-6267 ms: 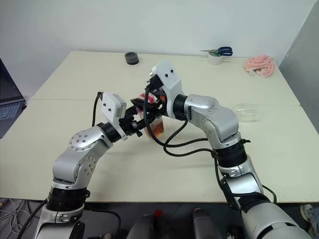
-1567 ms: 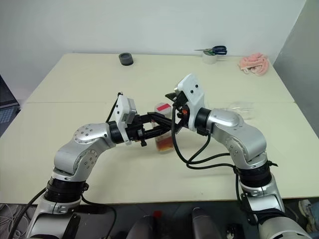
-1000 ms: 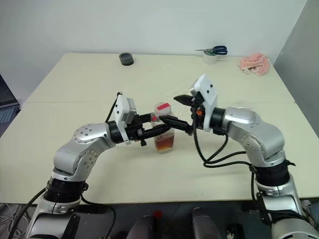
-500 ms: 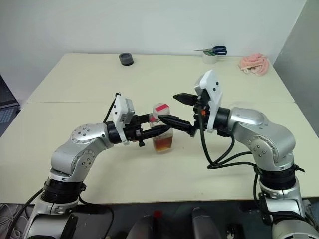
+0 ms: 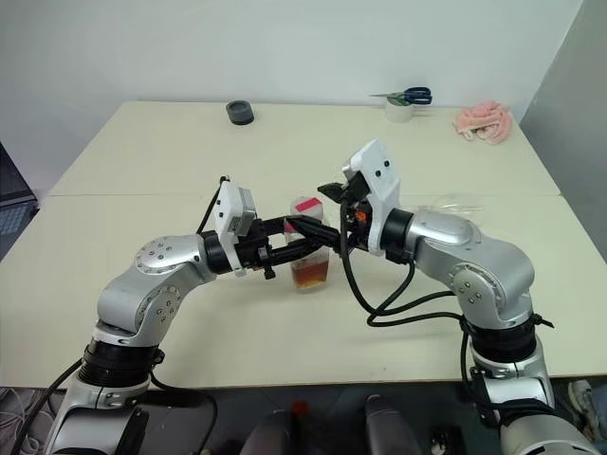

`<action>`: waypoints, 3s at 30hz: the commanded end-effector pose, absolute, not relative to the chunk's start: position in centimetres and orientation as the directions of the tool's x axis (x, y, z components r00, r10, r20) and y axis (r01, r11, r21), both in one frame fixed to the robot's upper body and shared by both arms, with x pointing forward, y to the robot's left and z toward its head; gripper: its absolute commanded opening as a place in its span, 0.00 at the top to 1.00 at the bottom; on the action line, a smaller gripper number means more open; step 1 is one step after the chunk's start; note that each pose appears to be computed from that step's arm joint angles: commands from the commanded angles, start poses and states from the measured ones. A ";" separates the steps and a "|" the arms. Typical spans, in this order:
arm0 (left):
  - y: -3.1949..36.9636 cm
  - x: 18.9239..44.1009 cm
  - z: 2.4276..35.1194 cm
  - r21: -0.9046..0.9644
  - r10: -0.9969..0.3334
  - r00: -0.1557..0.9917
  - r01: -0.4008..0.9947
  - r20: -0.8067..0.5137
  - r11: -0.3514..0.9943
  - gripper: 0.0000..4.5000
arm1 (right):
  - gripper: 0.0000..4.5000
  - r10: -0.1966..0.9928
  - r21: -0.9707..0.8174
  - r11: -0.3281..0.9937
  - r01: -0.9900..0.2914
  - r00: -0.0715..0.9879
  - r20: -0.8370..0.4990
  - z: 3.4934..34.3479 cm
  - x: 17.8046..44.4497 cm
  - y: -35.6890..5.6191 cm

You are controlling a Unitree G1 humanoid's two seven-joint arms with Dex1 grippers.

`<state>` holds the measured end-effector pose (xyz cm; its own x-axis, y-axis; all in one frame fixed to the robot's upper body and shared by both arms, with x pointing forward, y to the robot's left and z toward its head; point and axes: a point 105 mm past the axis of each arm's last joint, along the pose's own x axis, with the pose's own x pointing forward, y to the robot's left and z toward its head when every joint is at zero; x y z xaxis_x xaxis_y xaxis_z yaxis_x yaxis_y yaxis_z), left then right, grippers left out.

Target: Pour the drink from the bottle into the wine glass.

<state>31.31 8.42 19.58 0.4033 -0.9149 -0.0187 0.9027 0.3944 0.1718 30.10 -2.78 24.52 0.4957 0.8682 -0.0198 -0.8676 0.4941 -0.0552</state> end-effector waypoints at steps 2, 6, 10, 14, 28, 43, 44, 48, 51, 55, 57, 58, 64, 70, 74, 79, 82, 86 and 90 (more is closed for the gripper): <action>8.3 30.8 21.1 0.229 -0.919 0.394 0.892 0.031 0.390 0.58 | 0.53 0.871 -0.091 0.491 -0.867 0.491 0.018 25.7 29.6 -2.5; 8.4 30.9 21.1 0.228 -0.918 0.396 0.891 0.033 0.392 0.58 | 0.60 0.905 -0.065 0.425 -0.903 0.423 0.039 25.8 29.4 -2.2; 8.2 31.2 21.1 0.225 -0.920 0.391 0.894 0.033 0.388 0.58 | 0.60 0.996 -0.118 0.084 -0.990 0.084 0.001 25.1 27.4 -1.9; 7.7 31.2 21.3 0.229 -0.927 0.373 0.900 0.035 0.371 0.58 | 0.60 0.999 -0.211 -0.053 -0.976 -0.050 -0.020 25.5 30.0 -2.6; 7.9 31.1 21.6 0.254 -0.926 0.375 0.894 0.030 0.370 0.58 | 0.43 0.991 -0.239 -0.106 -0.965 -0.084 -0.101 25.7 32.6 -3.9; 6.4 31.4 21.6 0.249 -0.942 0.325 0.909 0.077 0.334 0.58 | 0.00 0.963 -0.277 0.268 -0.923 0.267 0.042 28.1 31.7 -4.0; 6.4 31.4 21.6 0.247 -0.943 0.324 0.910 0.081 0.334 0.58 | 0.00 0.958 -0.264 0.288 -0.920 0.282 0.061 28.4 31.0 -3.7; 6.4 31.5 21.6 0.244 -0.943 0.321 0.911 0.086 0.333 0.58 | 0.00 0.935 -0.204 0.352 -0.913 0.336 0.109 28.8 29.6 -2.8; 6.3 31.6 21.7 0.245 -0.944 0.317 0.912 0.088 0.329 0.58 | 0.00 0.916 -0.201 0.401 -0.894 0.387 0.106 28.4 29.5 -2.3; 6.1 31.6 21.9 0.248 -0.946 0.311 0.913 0.093 0.324 0.58 | 0.00 0.853 -0.219 0.521 -0.825 0.514 0.091 28.0 31.2 -2.2; 6.1 31.6 21.9 0.249 -0.946 0.310 0.913 0.094 0.324 0.58 | 0.00 0.846 -0.203 0.533 -0.822 0.525 0.095 27.9 31.5 -2.3; 6.1 31.6 21.8 0.250 -0.946 0.309 0.913 0.093 0.323 0.58 | 0.00 0.849 -0.201 0.528 -0.825 0.522 0.086 27.6 31.4 -2.3; 6.4 31.5 21.8 0.251 -0.943 0.319 0.910 0.091 0.331 0.58 | 0.00 0.836 -0.186 0.547 -0.816 0.545 0.068 26.7 31.8 -2.6; 6.6 31.4 21.8 0.248 -0.939 0.332 0.905 0.094 0.345 0.58 | 0.00 0.809 -0.164 0.587 -0.793 0.583 0.075 27.0 32.4 -4.0; 6.7 31.4 21.7 0.246 -0.937 0.337 0.904 0.095 0.350 0.58 | 0.00 0.810 -0.160 0.585 -0.795 0.582 0.073 27.2 32.4 -4.8; 6.9 31.5 21.7 0.245 -0.934 0.345 0.901 0.094 0.357 0.58 | 0.00 0.811 -0.159 0.583 -0.797 0.582 0.058 27.0 32.4 -5.6; 7.0 31.5 21.7 0.246 -0.933 0.348 0.900 0.092 0.360 0.58 | 0.00 0.817 -0.160 0.574 -0.803 0.574 0.054 26.9 32.3 -6.0; 7.0 31.6 21.6 0.250 -0.931 0.355 0.897 0.086 0.365 0.58 | 0.00 0.854 -0.168 0.518 -0.839 0.518 0.046 26.7 31.3 -5.9; 7.0 31.7 21.6 0.250 -0.930 0.358 0.895 0.086 0.368 0.58 | 0.00 0.883 -0.175 0.466 -0.867 0.467 0.038 26.5 30.3 -5.7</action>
